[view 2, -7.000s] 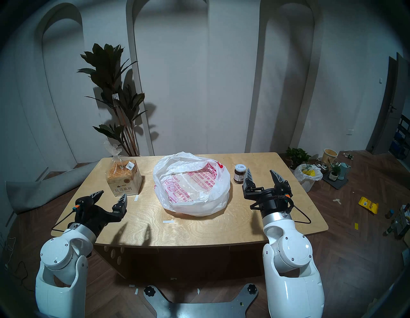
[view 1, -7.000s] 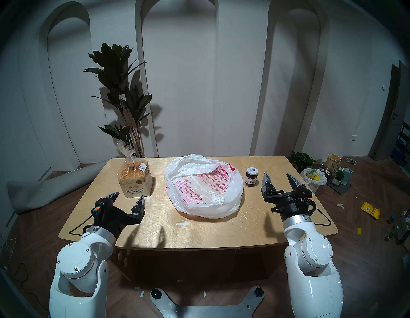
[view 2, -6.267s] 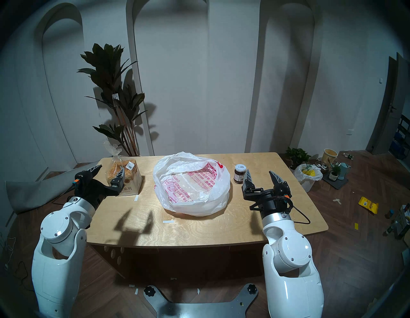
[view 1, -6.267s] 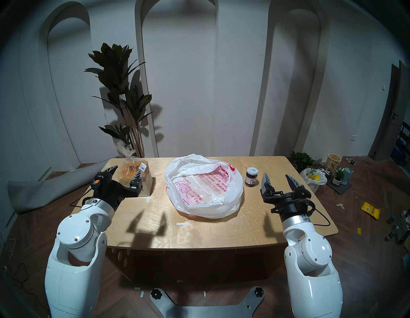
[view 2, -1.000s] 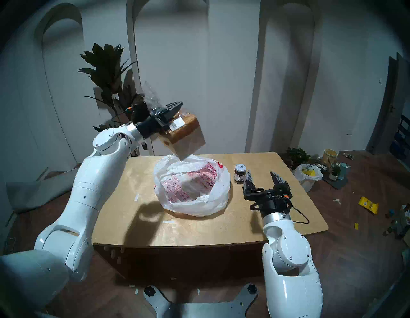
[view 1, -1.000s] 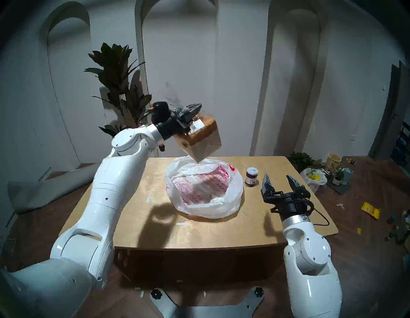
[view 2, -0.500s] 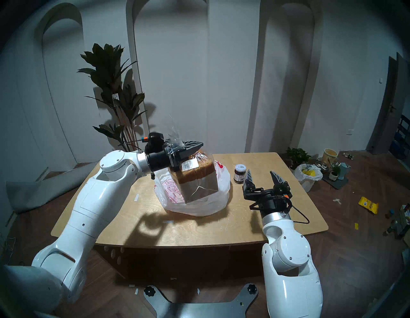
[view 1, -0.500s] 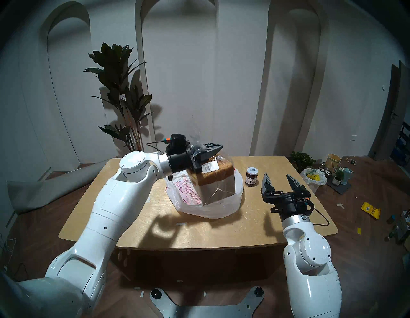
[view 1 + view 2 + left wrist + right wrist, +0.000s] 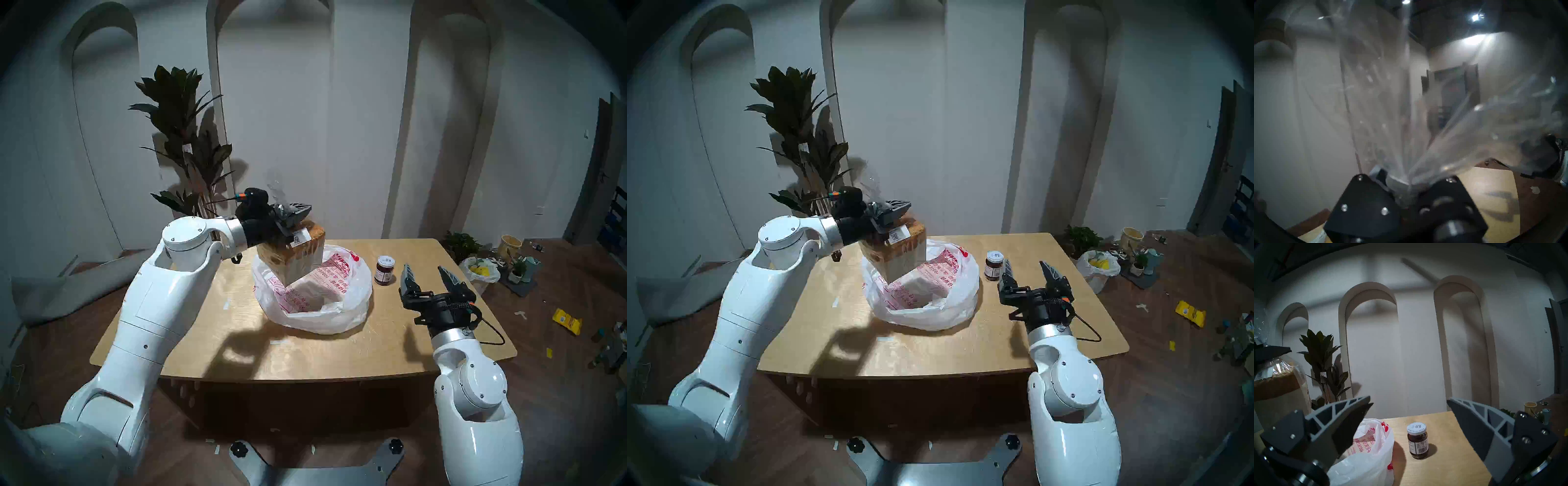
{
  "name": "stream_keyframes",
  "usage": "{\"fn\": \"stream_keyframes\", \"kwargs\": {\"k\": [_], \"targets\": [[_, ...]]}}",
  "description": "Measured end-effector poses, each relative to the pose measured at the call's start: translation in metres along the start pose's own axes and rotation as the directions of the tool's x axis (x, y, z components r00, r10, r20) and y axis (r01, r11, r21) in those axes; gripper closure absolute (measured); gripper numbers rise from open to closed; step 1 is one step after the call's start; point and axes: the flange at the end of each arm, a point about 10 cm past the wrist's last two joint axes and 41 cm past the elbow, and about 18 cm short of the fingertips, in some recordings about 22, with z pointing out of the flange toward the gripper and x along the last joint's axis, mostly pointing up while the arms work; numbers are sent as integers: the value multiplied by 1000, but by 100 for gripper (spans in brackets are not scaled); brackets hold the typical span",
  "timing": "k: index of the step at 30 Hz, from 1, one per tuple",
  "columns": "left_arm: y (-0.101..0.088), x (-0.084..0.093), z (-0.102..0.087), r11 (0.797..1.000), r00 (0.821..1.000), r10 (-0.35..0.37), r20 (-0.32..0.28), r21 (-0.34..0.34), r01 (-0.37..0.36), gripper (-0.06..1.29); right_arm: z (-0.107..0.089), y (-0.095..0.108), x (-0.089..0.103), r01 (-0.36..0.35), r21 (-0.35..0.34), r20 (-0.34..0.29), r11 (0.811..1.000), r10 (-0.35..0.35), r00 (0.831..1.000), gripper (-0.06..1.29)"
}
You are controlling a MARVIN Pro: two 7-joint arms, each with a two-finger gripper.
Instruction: Bag the groceries: heavy items first, fragile items on top
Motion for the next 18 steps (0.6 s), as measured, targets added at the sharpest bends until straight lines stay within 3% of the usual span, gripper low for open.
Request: {"fn": "stream_keyframes", "kwargs": {"k": [8, 11, 18], "targets": [[3, -17, 14, 998, 998, -47, 30, 35, 46, 118, -1, 0, 0, -2, 1, 1, 1000, 2, 1000, 0], [1, -44, 23, 996, 994, -75, 79, 57, 70, 118, -1, 0, 0, -3, 2, 1, 1000, 3, 1000, 0], [-5, -67, 31, 992, 989, -96, 114, 87, 86, 118, -1, 0, 0, -4, 3, 1, 1000, 4, 1000, 0]]}}
